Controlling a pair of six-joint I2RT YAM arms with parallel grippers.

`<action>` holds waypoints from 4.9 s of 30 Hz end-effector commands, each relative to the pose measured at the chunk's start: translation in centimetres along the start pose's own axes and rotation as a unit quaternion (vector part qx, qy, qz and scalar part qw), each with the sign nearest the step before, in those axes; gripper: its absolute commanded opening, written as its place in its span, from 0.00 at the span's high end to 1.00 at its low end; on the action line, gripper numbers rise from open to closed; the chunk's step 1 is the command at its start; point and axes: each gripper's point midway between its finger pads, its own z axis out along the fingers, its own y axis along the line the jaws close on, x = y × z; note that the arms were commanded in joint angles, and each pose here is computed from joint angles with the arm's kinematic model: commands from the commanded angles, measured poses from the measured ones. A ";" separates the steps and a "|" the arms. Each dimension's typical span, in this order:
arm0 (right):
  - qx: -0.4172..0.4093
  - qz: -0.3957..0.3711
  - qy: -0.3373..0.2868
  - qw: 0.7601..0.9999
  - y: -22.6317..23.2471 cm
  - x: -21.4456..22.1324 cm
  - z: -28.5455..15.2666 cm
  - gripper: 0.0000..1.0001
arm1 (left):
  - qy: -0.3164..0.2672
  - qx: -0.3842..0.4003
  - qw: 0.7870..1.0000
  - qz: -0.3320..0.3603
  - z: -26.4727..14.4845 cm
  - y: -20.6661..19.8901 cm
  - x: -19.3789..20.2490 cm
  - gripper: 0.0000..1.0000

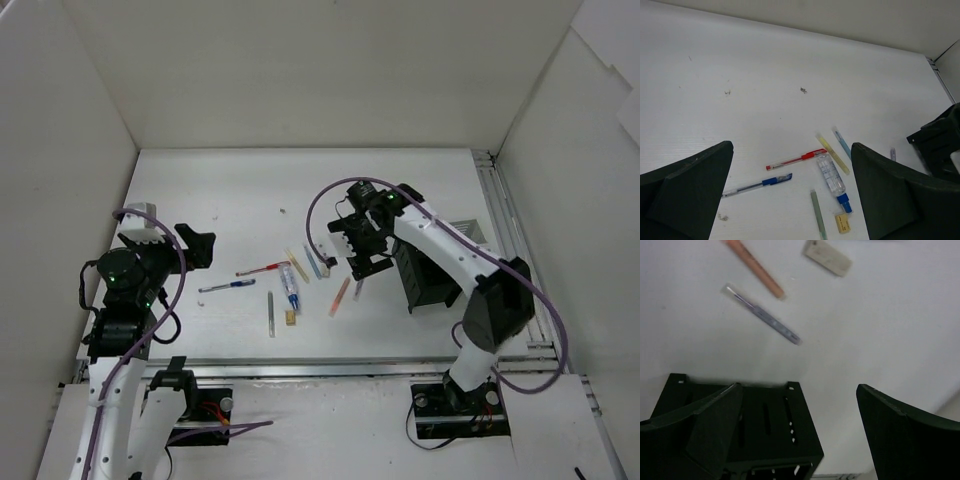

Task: Sort the stationery into containers
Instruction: Pick up the pen from the center of the board, then place the pen in the storage box, then pick up the pen from the center of the board.

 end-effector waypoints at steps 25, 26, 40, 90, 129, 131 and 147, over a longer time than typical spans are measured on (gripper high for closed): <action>-0.165 0.087 -0.032 0.982 6.0 2.4 11.8 0.16 | 0.021 -0.025 0.999 0.036 2.5 1.8 1.4 0.00; -0.162 0.093 -0.030 0.982 6.0 2.6 12.0 0.19 | 0.024 -0.025 0.999 0.035 2.5 1.9 1.5 0.00; -0.118 0.070 -0.005 0.991 8.4 3.9 13.7 0.79 | 0.041 -0.044 0.998 0.025 3.0 2.7 2.6 0.00; 0.533 0.589 -0.346 0.499 -4.1 10.7 -14.8 1.00 | 0.152 0.037 0.987 0.032 4.4 -4.3 8.9 0.00; 0.503 0.530 -0.274 0.625 -2.5 9.0 -12.3 0.21 | 0.180 0.063 0.978 0.084 4.4 -6.5 10.8 0.00; 0.463 0.486 -0.267 0.691 -3.5 6.6 -12.9 0.02 | 0.176 0.055 0.979 0.087 4.2 -6.2 10.6 0.00; 0.165 -0.023 -0.159 0.973 -4.8 -6.2 -7.1 0.02 | 0.143 -0.058 0.987 0.047 1.2 -2.2 8.8 0.00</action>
